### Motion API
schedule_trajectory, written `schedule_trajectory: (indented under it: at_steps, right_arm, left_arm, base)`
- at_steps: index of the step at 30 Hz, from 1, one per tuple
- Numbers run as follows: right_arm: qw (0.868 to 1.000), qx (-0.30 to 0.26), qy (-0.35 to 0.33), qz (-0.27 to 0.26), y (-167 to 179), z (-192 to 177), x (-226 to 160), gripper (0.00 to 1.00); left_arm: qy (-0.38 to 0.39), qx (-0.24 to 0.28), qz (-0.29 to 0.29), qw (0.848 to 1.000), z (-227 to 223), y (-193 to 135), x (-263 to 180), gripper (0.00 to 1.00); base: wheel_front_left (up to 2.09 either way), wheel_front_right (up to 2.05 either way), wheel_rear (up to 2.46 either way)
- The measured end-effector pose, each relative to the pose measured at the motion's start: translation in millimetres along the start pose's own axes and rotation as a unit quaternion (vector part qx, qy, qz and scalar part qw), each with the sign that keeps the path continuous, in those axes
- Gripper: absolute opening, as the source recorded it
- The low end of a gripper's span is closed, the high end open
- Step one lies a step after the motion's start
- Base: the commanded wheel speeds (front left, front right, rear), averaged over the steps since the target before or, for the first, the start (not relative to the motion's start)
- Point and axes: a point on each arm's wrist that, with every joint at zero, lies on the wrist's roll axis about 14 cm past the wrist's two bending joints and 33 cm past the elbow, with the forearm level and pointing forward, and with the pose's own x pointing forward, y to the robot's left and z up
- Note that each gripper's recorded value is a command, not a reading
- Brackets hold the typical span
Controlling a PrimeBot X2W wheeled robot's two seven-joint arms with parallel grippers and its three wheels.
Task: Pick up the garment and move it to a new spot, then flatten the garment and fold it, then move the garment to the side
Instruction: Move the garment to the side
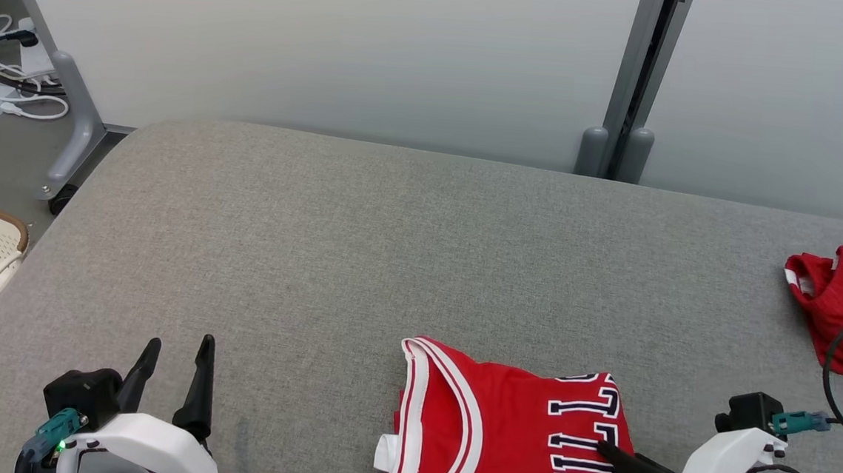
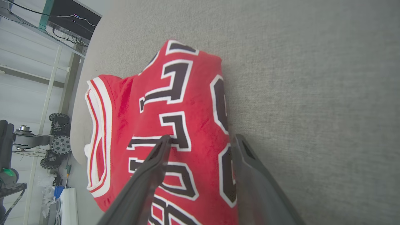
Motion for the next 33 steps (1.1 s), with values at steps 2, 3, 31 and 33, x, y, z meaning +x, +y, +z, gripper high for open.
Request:
schedule_trajectory:
  at_steps: [2, 3, 31, 33]
  right_arm:
    - [1.0, 0.008, 0.015, 0.002, 0, -7, 4, 1.0]
    - [1.0, 0.01, 0.02, 0.002, 0, -8, 6, 1.0]
    - [0.998, 0.033, 0.06, 0.004, -3, -21, 31, 0.0]
    - [0.998, 0.024, 0.05, 0.007, -1, -16, 30, 0.0]
  left_arm:
    - [0.001, 0.0, 0.003, 1.0, -1, 2, 0, 1.0]
    - [0.001, 0.0, 0.004, 1.0, -1, 3, 0, 1.0]
    - [0.01, 0.003, 0.017, 1.0, -4, 10, 2, 1.0]
    - [0.009, 0.002, 0.014, 1.0, -3, 9, 3, 1.0]
  base:
    - [0.0, 0.0, 0.0]
    - [0.0, 0.0, 0.0]
    - [0.0, 0.0, 0.0]
    - [0.0, 0.0, 0.0]
